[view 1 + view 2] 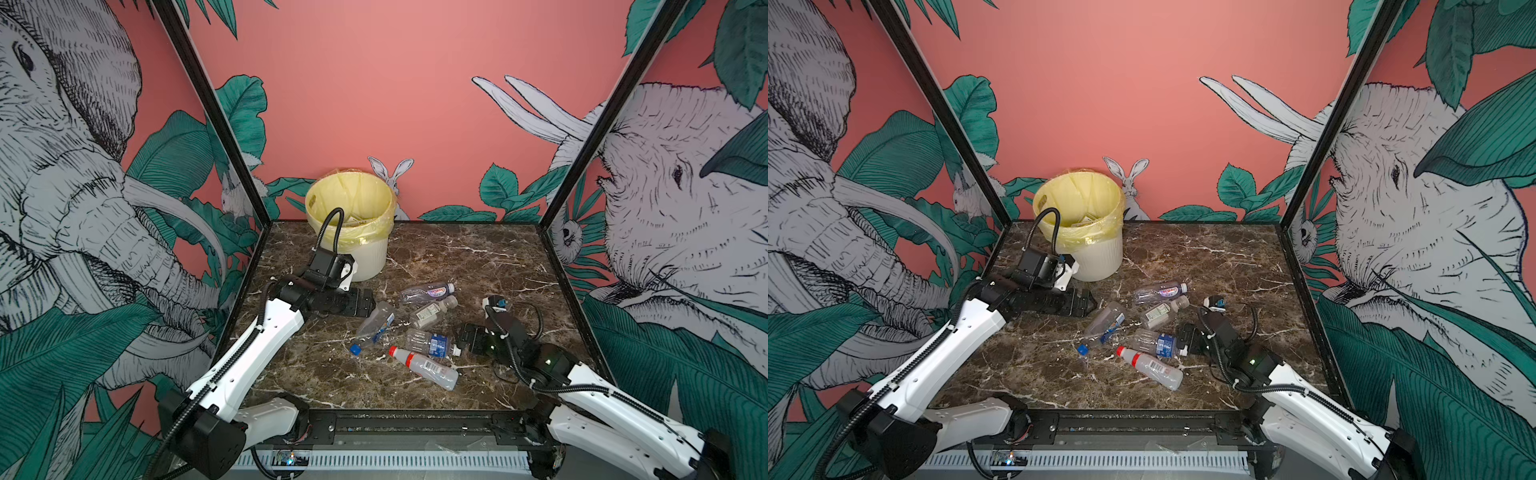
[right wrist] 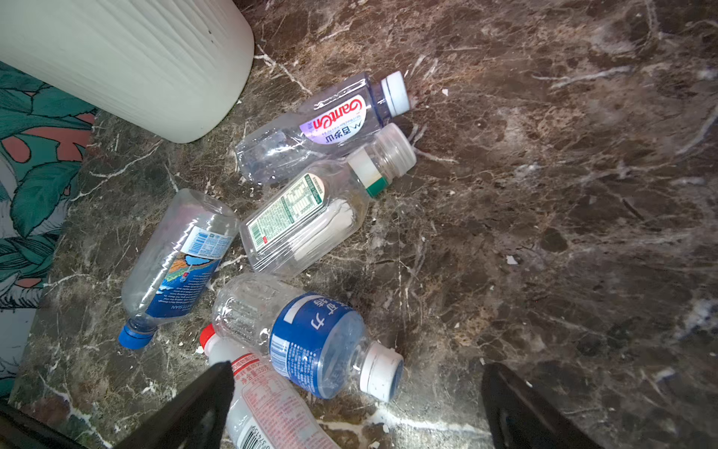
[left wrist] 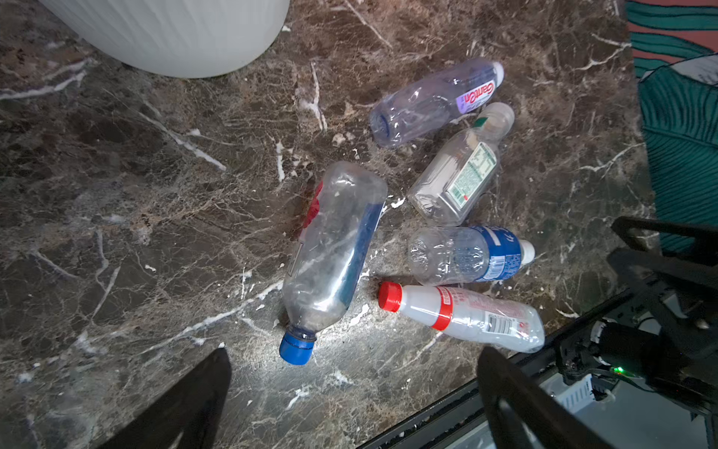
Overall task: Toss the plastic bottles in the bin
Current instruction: 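Move the left gripper down to the blue-labeled bottle with blue cap, then close the left gripper around the blue-labeled bottle's body, then lift the blue-labeled bottle with the left gripper and carry it over the bin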
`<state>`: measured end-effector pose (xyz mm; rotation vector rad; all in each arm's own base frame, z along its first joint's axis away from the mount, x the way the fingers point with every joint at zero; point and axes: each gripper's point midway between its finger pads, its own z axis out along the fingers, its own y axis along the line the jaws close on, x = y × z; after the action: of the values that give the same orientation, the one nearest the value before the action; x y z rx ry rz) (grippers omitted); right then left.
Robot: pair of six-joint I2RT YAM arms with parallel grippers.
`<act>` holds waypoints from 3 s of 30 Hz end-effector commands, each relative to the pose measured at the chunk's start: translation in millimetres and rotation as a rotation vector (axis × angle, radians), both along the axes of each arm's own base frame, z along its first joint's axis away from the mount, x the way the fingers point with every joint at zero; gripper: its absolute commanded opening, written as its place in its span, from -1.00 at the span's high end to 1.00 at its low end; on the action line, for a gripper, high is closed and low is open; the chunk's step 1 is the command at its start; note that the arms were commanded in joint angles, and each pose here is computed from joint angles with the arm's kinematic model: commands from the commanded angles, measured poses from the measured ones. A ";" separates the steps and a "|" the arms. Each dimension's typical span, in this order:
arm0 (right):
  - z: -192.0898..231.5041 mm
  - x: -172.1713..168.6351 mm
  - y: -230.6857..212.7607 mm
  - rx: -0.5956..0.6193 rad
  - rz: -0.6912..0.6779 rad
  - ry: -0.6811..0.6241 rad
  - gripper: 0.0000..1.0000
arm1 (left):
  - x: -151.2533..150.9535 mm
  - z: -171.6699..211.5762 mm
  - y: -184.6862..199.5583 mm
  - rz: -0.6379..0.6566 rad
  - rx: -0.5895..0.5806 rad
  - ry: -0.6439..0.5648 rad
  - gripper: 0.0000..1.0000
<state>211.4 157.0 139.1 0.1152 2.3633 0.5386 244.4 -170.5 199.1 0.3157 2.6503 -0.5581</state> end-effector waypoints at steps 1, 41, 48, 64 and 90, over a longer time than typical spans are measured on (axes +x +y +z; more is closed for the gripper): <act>-4.7 -1.7 -9.2 -0.011 -0.044 0.004 -0.98 | -0.1 -11.7 -3.8 -0.017 -0.007 0.001 -0.99; 1.3 -5.8 -14.0 0.047 -0.081 -0.004 -0.98 | 6.7 -128.2 -29.7 -0.109 0.213 0.040 -0.98; -2.7 -7.9 -16.2 0.042 -0.081 0.002 -0.98 | 11.0 -135.6 -31.3 -0.099 0.261 0.034 -0.82; -5.1 -17.4 -34.3 0.060 -0.123 -0.026 -0.99 | 11.2 -129.3 -36.4 -0.048 0.224 0.034 -0.23; -7.6 -21.6 -41.1 0.082 -0.147 -0.035 -0.99 | 9.4 38.2 -46.1 0.058 -0.120 -0.203 -0.17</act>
<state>188.0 117.4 128.1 0.2945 2.2968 0.5629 259.2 -221.8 217.1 0.2733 2.4419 -0.6155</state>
